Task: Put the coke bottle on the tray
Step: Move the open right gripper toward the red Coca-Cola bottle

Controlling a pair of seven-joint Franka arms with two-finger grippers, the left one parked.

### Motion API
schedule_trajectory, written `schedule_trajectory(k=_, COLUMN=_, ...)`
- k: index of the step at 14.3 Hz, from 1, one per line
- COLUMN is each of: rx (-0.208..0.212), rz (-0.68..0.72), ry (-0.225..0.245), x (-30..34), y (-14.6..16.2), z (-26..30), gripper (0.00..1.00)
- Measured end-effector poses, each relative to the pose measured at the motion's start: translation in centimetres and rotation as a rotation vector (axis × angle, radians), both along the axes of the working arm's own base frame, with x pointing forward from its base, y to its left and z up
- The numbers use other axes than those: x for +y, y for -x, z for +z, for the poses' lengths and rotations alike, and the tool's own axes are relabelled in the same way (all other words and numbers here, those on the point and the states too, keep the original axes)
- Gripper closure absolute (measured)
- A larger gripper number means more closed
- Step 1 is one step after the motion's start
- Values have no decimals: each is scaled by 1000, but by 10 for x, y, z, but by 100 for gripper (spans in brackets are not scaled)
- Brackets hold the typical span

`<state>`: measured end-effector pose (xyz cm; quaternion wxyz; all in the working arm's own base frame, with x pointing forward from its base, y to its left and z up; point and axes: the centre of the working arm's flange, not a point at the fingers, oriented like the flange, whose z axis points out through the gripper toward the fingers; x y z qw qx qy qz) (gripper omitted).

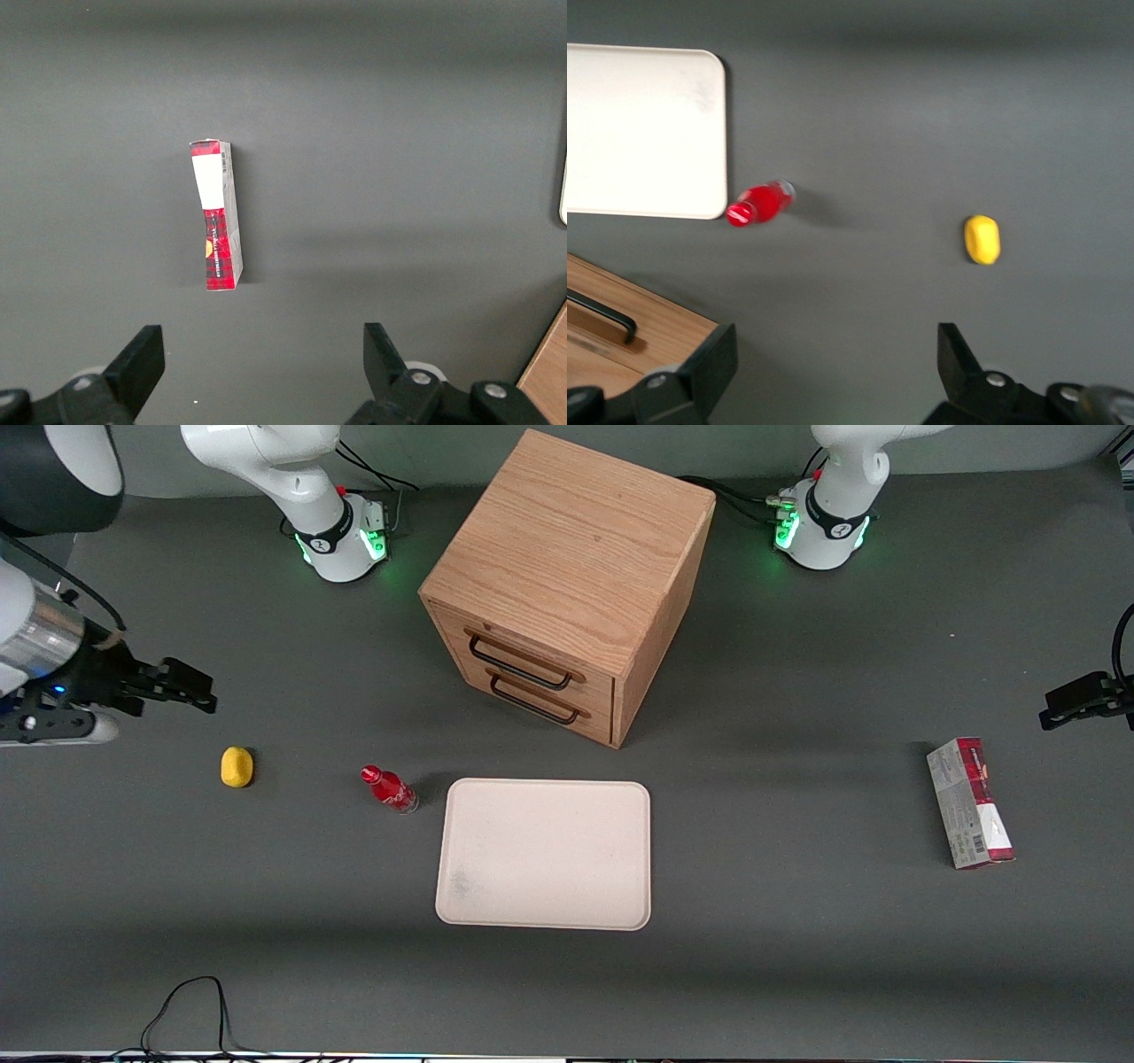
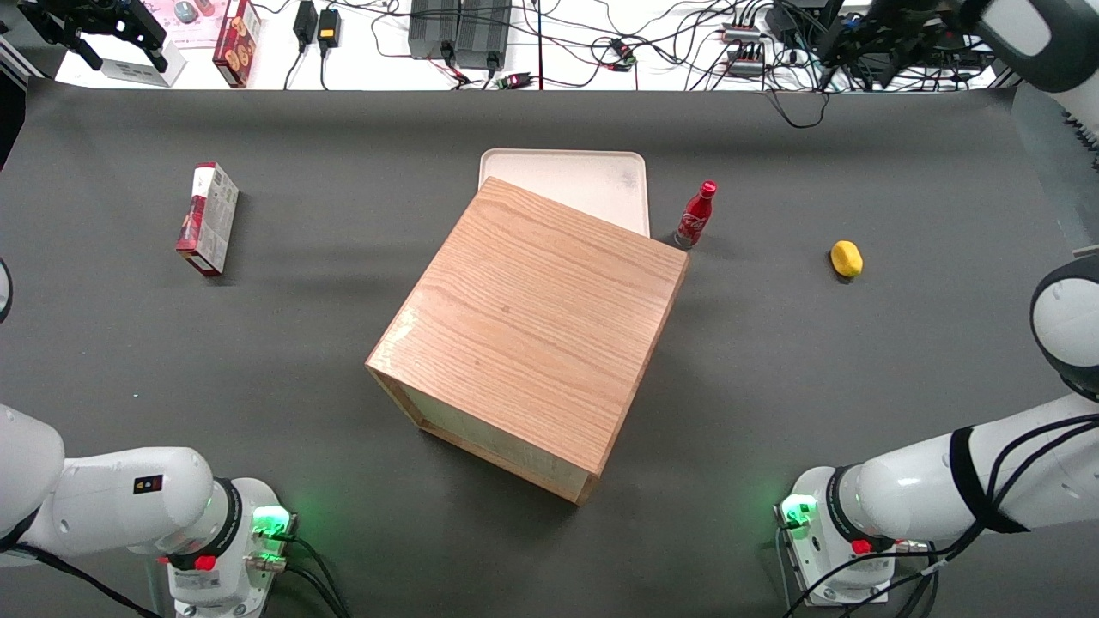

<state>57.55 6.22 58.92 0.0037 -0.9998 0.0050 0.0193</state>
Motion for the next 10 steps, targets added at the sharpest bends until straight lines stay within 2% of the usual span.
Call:
schedule_trajectory(k=4, rx=-8, rz=3, ry=-2, x=66, y=-8, z=-21, gripper=0)
schedule_trajectory(k=7, rx=1, rz=35, ry=2, x=113, y=-5, z=-31, gripper=0)
schedule_trajectory(k=10, rx=12, rz=45, ry=6, x=125, y=-3, z=-36, gripper=0)
